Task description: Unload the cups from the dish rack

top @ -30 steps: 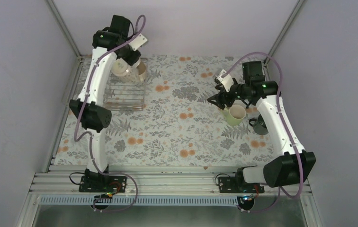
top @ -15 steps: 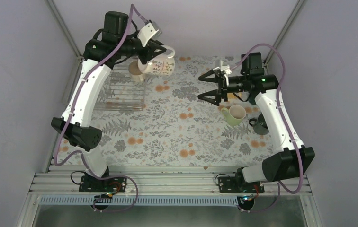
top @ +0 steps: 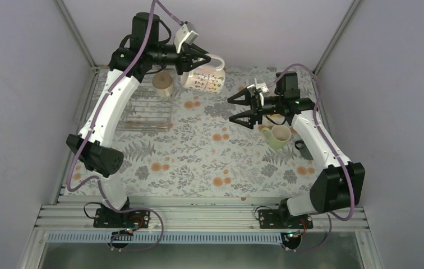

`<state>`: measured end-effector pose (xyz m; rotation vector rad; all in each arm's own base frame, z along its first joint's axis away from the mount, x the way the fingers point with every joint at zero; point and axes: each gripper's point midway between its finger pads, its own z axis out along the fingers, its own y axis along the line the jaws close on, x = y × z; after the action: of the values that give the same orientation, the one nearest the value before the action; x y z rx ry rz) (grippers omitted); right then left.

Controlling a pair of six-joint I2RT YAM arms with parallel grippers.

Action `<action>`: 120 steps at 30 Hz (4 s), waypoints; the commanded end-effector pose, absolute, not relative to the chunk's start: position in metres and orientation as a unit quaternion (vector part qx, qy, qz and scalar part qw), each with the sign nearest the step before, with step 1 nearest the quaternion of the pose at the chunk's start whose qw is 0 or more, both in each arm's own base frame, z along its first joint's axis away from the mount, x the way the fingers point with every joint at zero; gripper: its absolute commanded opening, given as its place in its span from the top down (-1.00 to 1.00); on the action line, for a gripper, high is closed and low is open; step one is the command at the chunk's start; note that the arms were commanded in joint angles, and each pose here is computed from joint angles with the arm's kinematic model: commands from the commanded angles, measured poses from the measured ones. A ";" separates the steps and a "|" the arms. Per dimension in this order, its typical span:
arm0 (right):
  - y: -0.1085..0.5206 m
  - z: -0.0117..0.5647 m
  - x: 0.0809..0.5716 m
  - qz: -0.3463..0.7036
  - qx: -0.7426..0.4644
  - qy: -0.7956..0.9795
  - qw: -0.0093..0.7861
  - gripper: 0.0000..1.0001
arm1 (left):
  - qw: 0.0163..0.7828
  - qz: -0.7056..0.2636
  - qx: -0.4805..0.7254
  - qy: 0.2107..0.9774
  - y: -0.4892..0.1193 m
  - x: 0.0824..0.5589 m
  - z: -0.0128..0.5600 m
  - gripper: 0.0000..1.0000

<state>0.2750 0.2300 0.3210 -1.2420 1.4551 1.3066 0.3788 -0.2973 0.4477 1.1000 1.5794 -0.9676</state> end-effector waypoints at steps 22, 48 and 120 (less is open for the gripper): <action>0.264 0.373 0.299 0.546 -0.509 0.526 0.409 0.02 | 0.447 -0.503 0.501 0.544 -0.324 0.323 0.480 0.95; 0.225 0.328 0.345 0.291 -0.484 0.718 0.407 0.93 | 0.516 -0.215 0.487 0.672 -0.285 0.403 0.425 -0.48; 0.188 0.272 0.370 -0.046 -0.477 0.795 0.371 -0.81 | 0.293 0.120 0.315 0.895 -0.125 0.527 0.151 -1.00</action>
<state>0.3699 0.1889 0.2643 -1.2447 2.0766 -0.1047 0.5136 -0.1111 0.1380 0.8913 2.4155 0.3838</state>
